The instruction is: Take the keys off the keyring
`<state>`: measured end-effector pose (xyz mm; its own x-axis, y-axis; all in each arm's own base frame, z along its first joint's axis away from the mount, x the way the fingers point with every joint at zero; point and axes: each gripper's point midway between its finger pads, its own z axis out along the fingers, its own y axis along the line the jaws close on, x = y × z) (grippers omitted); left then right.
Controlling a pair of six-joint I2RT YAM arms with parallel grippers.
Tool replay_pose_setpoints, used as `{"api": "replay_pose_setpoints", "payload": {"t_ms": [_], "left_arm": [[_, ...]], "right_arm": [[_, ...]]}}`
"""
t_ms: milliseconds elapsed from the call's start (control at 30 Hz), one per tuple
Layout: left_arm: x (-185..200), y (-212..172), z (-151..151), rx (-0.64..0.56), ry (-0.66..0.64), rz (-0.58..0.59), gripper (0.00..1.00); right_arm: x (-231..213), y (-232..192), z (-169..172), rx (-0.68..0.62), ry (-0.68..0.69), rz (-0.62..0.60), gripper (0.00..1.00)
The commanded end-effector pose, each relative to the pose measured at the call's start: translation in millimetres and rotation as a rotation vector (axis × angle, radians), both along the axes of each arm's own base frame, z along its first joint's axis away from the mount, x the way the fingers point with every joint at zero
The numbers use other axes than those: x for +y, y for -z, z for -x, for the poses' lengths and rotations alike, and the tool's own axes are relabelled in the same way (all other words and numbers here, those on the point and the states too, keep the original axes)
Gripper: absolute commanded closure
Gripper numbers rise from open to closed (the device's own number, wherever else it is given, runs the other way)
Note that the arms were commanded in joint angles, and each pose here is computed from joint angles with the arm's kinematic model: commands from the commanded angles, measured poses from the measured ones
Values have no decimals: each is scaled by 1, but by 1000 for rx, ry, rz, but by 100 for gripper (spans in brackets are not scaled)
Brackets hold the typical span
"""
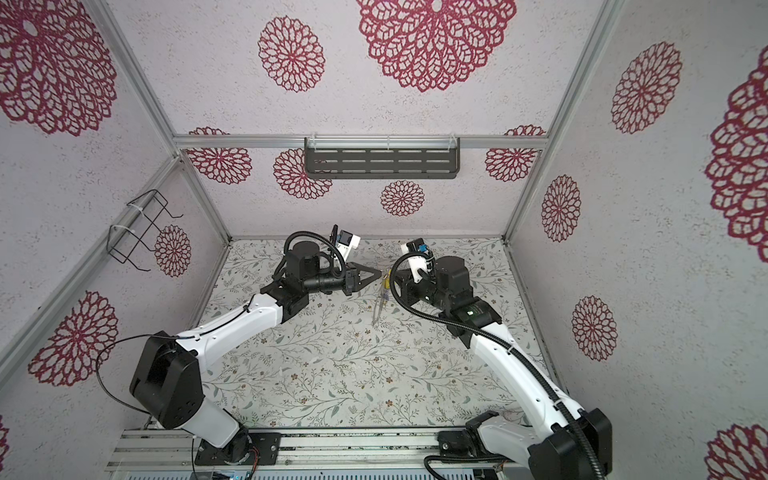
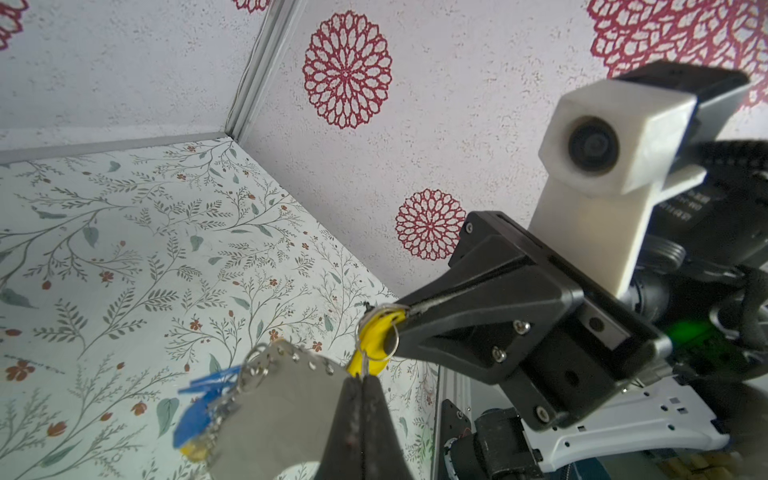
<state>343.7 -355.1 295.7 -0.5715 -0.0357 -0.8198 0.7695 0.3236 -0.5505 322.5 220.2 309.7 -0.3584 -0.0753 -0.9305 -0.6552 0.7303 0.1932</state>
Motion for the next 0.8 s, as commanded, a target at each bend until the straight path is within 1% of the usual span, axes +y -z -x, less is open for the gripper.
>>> {"api": "replay_pose_setpoints", "payload": {"t_ms": [0,67,233,367,500,667,767], "left_arm": [[2,-14,5,-116,5,-12,100],[4,-14,1,-146,-15,-29,100],[5,-11,2,-270,-37,-106,100],[2,-5,4,-376,-62,-194,100],[-1,-1,5,-402,-57,-221,100],[-1,-3,8,-435,-58,-226,100],[2,-10,9,-449,-77,-202,100]], "right_arm": [[-2,-24,0,-55,1,-11,100],[-1,-26,0,-51,-5,-13,100],[1,-29,1,-41,-17,-5,100],[6,-30,1,-21,-43,-2,100],[9,-33,-4,12,-42,-11,100],[0,-27,-21,91,48,8,100],[-8,-17,-28,128,96,18,100]]}}
